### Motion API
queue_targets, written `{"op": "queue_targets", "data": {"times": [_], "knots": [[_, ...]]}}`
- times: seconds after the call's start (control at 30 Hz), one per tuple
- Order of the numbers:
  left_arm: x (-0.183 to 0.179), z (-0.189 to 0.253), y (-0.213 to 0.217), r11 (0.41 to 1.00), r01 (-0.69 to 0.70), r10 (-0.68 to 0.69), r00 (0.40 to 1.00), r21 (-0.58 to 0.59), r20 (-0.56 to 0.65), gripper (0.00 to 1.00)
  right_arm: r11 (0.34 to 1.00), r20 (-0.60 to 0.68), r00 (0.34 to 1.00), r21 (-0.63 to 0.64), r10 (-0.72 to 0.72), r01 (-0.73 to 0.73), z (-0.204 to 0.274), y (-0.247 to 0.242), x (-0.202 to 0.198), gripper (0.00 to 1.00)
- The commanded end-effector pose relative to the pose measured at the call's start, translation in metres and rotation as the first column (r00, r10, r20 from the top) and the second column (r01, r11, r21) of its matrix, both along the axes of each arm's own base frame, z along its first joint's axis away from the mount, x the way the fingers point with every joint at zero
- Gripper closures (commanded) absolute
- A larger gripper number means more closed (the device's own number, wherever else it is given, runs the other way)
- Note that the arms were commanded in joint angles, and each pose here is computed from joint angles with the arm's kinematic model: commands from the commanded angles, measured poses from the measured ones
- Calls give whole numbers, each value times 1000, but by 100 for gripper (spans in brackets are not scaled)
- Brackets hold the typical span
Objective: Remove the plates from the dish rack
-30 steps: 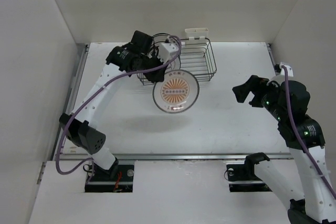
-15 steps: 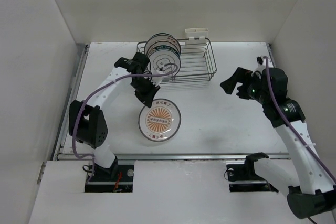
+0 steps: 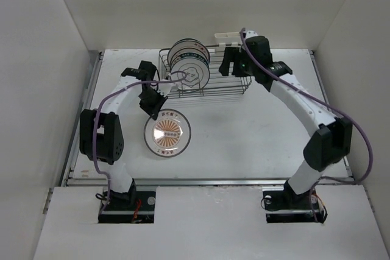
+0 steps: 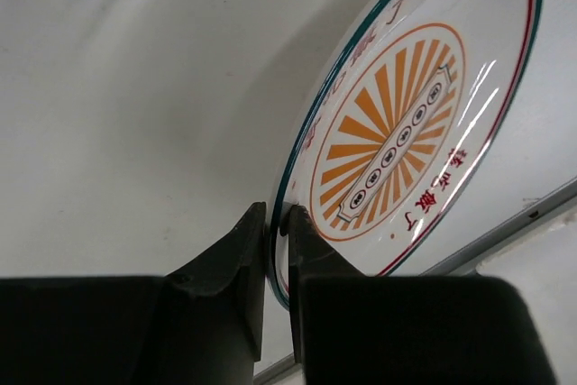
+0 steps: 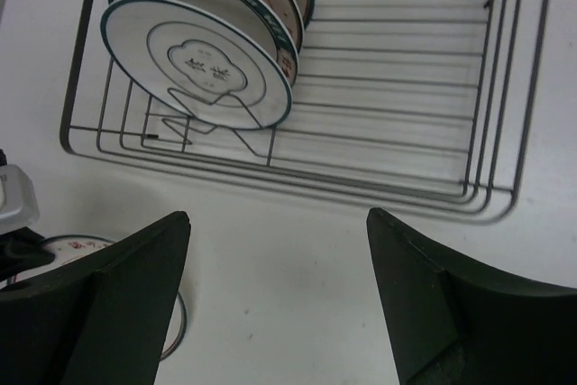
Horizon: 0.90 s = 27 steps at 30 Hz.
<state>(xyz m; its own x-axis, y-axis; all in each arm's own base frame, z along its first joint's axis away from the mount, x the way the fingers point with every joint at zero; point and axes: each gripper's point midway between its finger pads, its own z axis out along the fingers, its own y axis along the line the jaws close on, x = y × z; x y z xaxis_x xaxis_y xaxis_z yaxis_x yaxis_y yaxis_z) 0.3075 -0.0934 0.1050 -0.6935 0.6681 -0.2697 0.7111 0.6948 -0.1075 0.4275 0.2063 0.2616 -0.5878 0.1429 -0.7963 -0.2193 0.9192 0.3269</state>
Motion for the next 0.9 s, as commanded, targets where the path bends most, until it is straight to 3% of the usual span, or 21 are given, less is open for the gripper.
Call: {"op": "queue_targets", "data": {"times": [0.0,0.1,0.2,0.33,0.43,0.63,0.8,0.87], "knots": [[25,-19,29,988,-52,45,998,142,52,100,995,151,987,-93,60,-47,22,19,36,15],[30,-27,37,985,-98,94,995,142,35,97,986,151,979,-119,138,-121,6,42,56,15],[35,-30,40,985,-135,132,991,109,35,83,976,157,970,-141,187,-165,-9,60,74,14],[39,-26,46,984,-162,159,986,78,45,45,967,165,958,-141,234,-211,-22,76,92,14],[42,-18,42,987,-157,154,986,33,63,23,961,169,950,-135,264,-243,-29,87,102,15],[79,30,24,970,-200,222,960,-138,168,16,955,177,942,-138,284,-262,-42,103,119,20],[124,61,12,924,-289,343,916,-248,208,15,951,178,938,-141,298,-275,-57,112,132,33],[135,54,8,903,-336,387,907,-268,167,16,949,187,933,-135,306,-285,-53,115,134,41]]}}
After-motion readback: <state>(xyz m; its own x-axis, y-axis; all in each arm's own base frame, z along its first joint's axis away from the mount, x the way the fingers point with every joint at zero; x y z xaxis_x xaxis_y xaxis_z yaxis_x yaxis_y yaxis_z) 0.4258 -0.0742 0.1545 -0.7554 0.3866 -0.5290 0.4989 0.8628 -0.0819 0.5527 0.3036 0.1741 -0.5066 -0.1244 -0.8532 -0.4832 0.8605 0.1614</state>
